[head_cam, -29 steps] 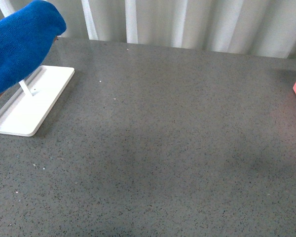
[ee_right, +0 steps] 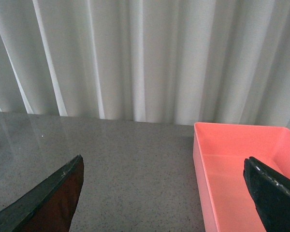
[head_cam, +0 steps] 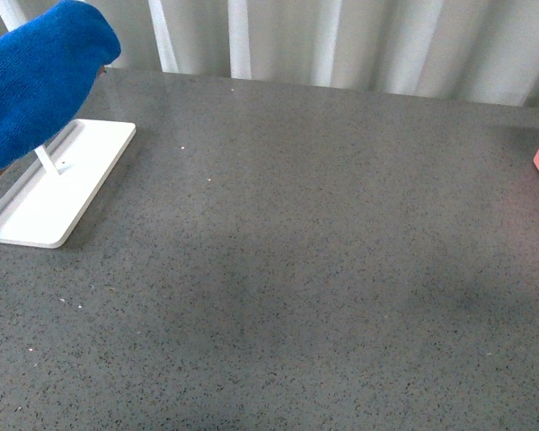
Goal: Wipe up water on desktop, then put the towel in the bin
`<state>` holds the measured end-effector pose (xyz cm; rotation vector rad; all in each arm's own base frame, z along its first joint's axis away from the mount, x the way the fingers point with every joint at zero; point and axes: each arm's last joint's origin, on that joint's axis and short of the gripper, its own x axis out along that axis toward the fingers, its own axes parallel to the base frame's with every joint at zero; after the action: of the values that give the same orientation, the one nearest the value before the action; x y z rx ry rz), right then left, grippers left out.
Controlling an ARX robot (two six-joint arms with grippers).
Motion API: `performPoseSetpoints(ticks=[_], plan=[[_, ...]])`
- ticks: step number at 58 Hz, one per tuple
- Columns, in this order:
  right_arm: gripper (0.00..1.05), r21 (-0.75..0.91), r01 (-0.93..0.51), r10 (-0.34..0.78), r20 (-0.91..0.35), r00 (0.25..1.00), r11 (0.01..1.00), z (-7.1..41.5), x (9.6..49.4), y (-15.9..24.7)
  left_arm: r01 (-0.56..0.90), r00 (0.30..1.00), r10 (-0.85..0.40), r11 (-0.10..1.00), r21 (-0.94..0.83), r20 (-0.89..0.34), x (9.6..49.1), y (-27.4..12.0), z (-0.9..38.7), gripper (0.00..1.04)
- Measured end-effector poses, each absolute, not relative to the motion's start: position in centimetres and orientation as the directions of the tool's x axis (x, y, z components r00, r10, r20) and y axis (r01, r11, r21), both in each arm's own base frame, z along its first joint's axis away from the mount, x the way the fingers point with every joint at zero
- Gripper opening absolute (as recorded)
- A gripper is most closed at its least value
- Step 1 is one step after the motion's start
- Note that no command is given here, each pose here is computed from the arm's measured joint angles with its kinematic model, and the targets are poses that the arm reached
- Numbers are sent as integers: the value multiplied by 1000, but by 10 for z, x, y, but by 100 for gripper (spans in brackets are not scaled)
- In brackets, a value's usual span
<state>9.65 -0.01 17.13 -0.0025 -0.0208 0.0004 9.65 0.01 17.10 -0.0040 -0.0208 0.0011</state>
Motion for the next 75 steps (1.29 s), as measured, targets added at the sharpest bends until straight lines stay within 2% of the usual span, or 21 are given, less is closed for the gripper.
performPoseSetpoints(ticks=[20, 21, 25, 28, 34, 37, 41, 48, 53, 65, 75], plan=[[98, -3, 0, 0, 21, 1000, 1000, 171, 96, 0, -1, 1000, 1, 1000, -4, 21, 97, 0, 171, 98], [98, -3, 0, 0, 21, 1000, 1000, 171, 96, 0, 3, 1000, -3, 1000, -18, -1, 97, 0, 170, 98], [98, -3, -2, 2, 21, 1000, 1000, 171, 96, 0, -32, 935, -29, 986, -164, -353, 98, 4, 174, 98], [98, -3, -1, 1, 21, 1000, 1000, 171, 96, 0, -99, 879, -20, 970, -224, -476, 99, 9, 182, 98], [98, -3, -1, 1, 21, 1000, 1000, 171, 96, 0, -106, 915, -5, 962, -253, -402, 110, 17, 220, 98], [98, -3, -1, 1, 21, 1000, 1000, 171, 96, 0, -84, 945, 2, 969, -234, -328, 127, 20, 246, 98], [98, -3, -1, 1, 21, 1000, 1000, 171, 96, 0, -41, 957, -19, 979, -201, -289, 161, 20, 271, 98], [98, -3, -1, 1, 21, 1000, 1000, 171, 96, 0, 58, 936, -105, 987, -147, -336, 232, 8, 298, 98], [98, -3, -1, 1, 21, 1000, 1000, 171, 96, 0, 99, 923, -126, 991, -94, -363, 269, -1, 311, 98], [98, -3, -1, 1, 21, 1000, 1000, 171, 96, 0, 201, 859, -148, 978, 57, -490, 355, -14, 324, 98], [98, -3, -1, 1, 21, 1000, 1000, 171, 96, 0, 212, 795, -102, 970, 116, -598, 411, 4, 308, 98]])
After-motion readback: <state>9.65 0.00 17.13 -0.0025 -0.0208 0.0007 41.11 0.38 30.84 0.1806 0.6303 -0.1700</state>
